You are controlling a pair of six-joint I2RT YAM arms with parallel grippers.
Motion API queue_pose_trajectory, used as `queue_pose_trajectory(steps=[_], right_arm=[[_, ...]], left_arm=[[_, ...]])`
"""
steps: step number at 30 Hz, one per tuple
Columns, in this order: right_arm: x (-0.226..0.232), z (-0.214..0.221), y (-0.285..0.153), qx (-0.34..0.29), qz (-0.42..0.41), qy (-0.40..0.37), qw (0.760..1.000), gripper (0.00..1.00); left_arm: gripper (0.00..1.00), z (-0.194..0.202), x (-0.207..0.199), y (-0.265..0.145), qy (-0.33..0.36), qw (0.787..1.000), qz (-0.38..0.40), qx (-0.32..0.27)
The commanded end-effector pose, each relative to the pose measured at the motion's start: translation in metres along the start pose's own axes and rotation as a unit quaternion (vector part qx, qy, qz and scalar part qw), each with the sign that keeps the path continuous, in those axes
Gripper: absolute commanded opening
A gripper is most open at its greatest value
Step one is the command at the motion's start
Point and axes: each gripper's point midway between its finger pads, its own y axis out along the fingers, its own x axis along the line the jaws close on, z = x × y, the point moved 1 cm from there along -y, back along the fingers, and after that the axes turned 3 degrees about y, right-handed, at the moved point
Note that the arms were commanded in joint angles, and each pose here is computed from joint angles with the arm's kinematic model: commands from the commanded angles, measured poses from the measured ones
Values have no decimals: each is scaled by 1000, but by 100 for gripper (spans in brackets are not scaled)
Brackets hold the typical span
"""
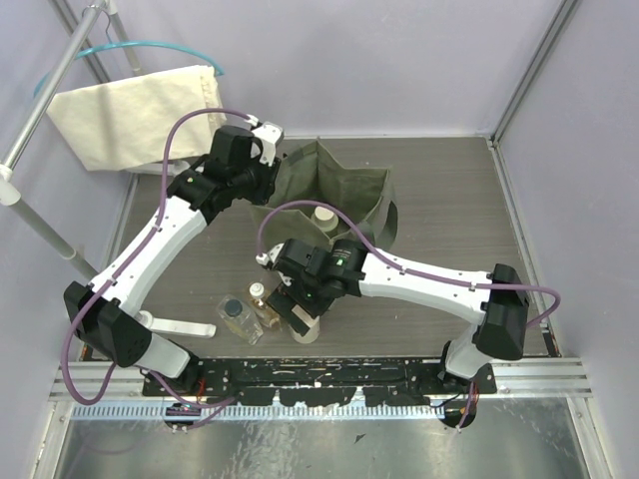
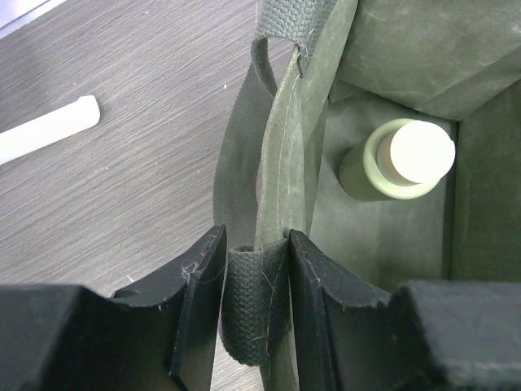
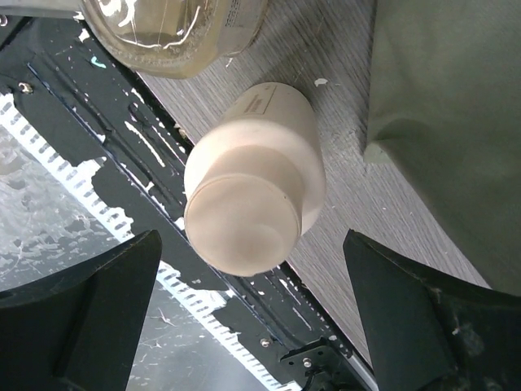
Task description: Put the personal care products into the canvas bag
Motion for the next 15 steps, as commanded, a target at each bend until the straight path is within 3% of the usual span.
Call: queue_pose_trajectory(steps=[1,15], right_arm=[[6,-7,9,-12,-19,-14,1000,100],[2,-7,46,6,-15,-1,1000,99]], left_arm=[[44,-6,2,-3,6,1000,1,-3],[44,-2,0,-1,8,1000,6,2]])
